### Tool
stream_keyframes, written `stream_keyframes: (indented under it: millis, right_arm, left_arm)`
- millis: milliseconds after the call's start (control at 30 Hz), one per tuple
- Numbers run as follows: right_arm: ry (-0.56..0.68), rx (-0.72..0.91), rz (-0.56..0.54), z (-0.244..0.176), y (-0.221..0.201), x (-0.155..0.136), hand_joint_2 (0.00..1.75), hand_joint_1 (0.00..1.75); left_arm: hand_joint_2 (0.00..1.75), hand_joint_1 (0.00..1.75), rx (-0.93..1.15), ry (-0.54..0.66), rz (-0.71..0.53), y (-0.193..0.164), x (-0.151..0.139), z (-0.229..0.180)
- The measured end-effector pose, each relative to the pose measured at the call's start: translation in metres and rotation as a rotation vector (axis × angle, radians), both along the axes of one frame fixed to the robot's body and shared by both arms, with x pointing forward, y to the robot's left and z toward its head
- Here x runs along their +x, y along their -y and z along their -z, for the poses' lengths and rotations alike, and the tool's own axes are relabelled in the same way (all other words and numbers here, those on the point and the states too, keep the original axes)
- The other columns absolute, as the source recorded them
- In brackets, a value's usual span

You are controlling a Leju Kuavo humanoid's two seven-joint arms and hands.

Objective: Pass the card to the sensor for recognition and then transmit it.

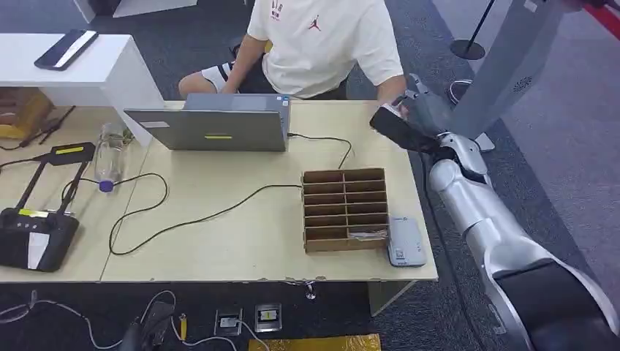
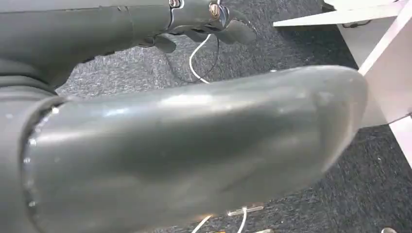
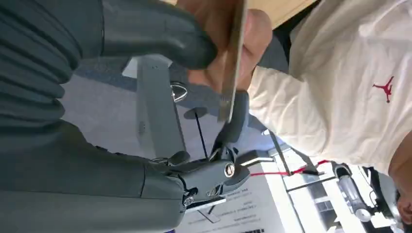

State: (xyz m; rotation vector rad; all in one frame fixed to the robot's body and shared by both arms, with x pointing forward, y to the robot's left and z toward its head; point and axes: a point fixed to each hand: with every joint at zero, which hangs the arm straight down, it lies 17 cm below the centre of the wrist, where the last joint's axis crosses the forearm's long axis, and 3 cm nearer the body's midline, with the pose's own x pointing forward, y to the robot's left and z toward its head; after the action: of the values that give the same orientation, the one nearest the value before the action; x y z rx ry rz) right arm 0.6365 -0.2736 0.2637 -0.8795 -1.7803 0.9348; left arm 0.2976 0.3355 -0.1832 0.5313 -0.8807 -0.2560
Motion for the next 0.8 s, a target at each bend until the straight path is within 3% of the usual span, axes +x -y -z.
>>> stream_keyframes:
  millis: [367, 633, 800]
  right_arm:
    - [0.016, 0.173, -0.030, -0.009, 0.001, -0.002, 1.75, 0.00]
    - [-0.069, 0.586, -0.189, -0.046, -0.013, -0.011, 1.75, 0.00]
    - [-0.122, 0.705, -0.272, -0.054, -0.020, -0.036, 1.75, 0.00]
  left_arm:
    - [0.00, 0.00, -0.002, -0.001, -0.005, 0.000, -0.001, 0.000]
    - [0.00, 0.00, -0.015, -0.010, -0.031, -0.004, -0.009, 0.004]
    - [0.00, 0.00, -0.014, -0.014, -0.034, -0.006, -0.014, 0.006]
